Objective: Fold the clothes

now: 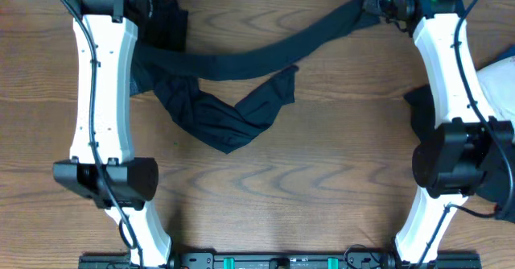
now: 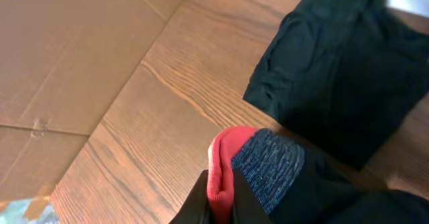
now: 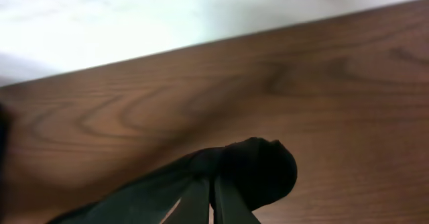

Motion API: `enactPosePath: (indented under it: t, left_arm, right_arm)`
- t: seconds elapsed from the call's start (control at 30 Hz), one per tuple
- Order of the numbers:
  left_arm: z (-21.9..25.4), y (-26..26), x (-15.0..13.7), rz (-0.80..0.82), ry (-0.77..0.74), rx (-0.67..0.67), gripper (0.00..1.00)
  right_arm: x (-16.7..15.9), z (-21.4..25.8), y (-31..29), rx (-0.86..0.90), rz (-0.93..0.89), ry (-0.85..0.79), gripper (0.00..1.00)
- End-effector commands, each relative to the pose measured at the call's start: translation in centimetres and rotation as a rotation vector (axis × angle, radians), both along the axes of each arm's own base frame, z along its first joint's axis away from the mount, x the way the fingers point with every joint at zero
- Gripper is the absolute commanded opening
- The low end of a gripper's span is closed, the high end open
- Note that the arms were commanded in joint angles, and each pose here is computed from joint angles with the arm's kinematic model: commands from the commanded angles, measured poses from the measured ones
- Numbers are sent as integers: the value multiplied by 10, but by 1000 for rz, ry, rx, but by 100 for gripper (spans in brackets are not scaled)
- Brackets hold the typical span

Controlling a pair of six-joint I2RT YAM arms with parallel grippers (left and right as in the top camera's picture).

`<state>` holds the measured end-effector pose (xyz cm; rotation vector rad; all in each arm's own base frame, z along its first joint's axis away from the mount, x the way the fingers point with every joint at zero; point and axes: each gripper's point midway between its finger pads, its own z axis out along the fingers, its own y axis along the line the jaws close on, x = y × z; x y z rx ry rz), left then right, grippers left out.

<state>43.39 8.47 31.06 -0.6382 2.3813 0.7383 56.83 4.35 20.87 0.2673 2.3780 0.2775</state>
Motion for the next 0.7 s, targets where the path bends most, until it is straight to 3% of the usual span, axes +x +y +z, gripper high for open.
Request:
enactPosePath:
  t: [0.0,0.2,0.27,0.3,0.33,0.4,0.47,0.6,0.67]
  left_arm:
    - [-13,7,5,32,8,-37,6]
    - [-25,11,9,38,26,-63,7]
    - [-25,11,9,38,25,-63,17]
    - [-24,11,9,38,25,-63,25]
    - [-24,11,9,38,24,-63,36]
    - [-24,10,9,38,22,-63,36]
    - [-24,11,9,38,24,-63,38]
    - [-25,10,7,36,37,-62,45]
    - [-25,10,7,36,37,-62,58]
  right_arm:
    - [5,-20,-11,-52,-34,29,2]
    - [9,-28,-17,-59,-48,38,4]
    - [10,-27,-17,-59,-49,32,9]
    - [10,-27,-17,-59,-48,31,16]
    - [10,-27,-17,-61,-45,31,30]
    - [9,-28,-16,-74,-30,33,53]
    - [7,-30,-16,-80,-19,44,70]
    - [-2,-33,-11,-65,7,83,71]
    - [-12,-33,4,-28,85,111,72]
